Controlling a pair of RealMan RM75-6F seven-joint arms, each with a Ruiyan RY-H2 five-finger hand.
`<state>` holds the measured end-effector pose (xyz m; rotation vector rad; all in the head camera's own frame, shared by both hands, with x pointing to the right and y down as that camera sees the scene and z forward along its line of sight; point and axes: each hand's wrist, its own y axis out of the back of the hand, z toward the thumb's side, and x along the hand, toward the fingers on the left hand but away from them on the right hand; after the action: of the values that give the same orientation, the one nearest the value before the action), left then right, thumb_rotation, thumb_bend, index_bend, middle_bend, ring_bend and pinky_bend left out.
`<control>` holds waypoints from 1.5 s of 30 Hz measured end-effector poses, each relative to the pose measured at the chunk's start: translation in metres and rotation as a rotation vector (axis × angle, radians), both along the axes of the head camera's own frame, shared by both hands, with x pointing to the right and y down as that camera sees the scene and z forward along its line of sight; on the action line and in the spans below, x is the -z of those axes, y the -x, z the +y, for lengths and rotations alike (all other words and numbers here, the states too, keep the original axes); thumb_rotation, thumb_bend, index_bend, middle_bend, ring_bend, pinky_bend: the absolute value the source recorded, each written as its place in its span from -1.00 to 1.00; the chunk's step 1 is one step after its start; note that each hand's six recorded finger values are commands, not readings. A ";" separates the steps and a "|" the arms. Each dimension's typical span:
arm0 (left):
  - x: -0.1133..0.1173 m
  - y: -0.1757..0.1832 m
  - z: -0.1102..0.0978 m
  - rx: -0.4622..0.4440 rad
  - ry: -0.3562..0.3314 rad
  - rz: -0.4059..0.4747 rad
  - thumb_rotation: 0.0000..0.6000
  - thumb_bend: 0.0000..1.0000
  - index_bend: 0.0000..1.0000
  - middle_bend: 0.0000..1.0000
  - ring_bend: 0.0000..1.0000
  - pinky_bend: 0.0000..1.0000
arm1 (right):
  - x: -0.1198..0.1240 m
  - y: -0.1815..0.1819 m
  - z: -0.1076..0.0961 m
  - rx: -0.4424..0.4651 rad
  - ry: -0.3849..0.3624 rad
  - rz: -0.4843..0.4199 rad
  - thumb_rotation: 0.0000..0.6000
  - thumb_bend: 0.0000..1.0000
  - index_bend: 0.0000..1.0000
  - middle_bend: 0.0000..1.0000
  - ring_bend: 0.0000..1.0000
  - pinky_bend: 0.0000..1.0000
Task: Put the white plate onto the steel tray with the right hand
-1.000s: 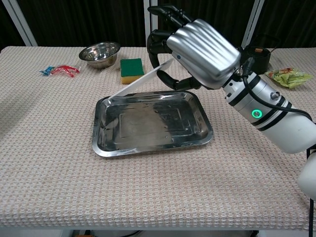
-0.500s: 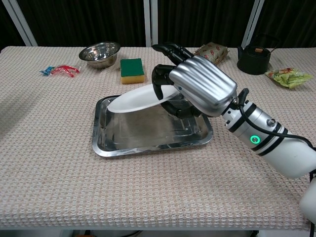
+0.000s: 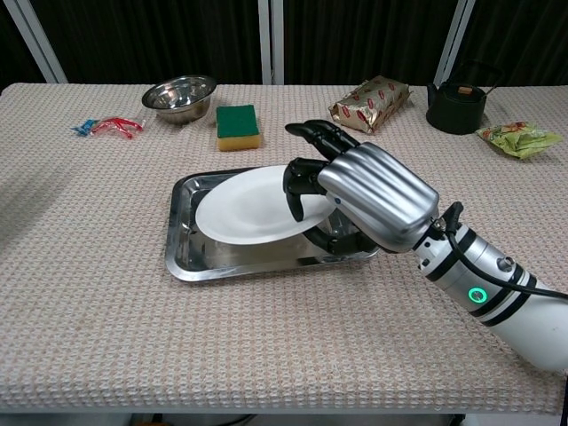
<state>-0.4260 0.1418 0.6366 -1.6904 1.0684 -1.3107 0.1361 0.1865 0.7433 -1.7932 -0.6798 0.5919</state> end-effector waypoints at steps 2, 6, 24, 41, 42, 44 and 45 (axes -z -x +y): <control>0.000 -0.001 0.000 -0.003 0.004 -0.002 1.00 -0.78 -0.57 -0.61 -0.71 -0.61 | -0.002 0.000 0.000 -0.007 0.014 0.008 1.00 0.07 1.00 -0.35 -1.00 -1.00; 0.001 -0.002 0.001 -0.003 0.008 0.000 1.00 -0.78 -0.57 -0.61 -0.71 -0.61 | -0.007 0.001 -0.001 -0.012 0.037 0.025 1.00 -0.07 0.94 -0.41 -1.00 -1.00; -0.001 -0.001 0.001 0.009 0.027 0.009 1.00 -0.78 -0.58 -0.61 -0.71 -0.61 | -0.005 -0.002 0.000 0.004 0.122 0.022 1.00 -0.70 -0.33 -0.80 -1.00 -1.00; -0.001 -0.007 0.001 -0.001 0.037 0.026 1.00 -0.78 -0.58 -0.61 -0.71 -0.61 | 0.023 -0.013 -0.004 0.006 0.273 0.119 1.00 -1.00 -1.00 -1.00 -1.00 -1.00; -0.001 -0.007 0.001 -0.001 0.037 0.026 1.00 -0.78 -0.58 -0.61 -0.71 -0.61 | 0.024 -0.015 -0.006 0.003 0.274 0.136 1.00 -1.00 -1.00 -1.00 -1.00 -1.00; 0.000 -0.008 0.000 -0.002 0.036 0.027 1.00 -0.78 -0.58 -0.61 -0.71 -0.61 | 0.027 -0.021 -0.011 -0.013 0.284 0.173 1.00 -1.00 -1.00 -1.00 -1.00 -1.00; 0.000 -0.008 0.000 -0.004 0.035 0.027 1.00 -0.78 -0.58 -0.61 -0.71 -0.61 | 0.028 -0.023 -0.013 -0.022 0.291 0.184 1.00 -1.00 -1.00 -1.00 -1.00 -1.00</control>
<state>-0.4178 0.1423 0.6364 -1.7392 1.0629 -1.3147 0.1590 0.1740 0.7156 -1.9701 -0.5068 0.8952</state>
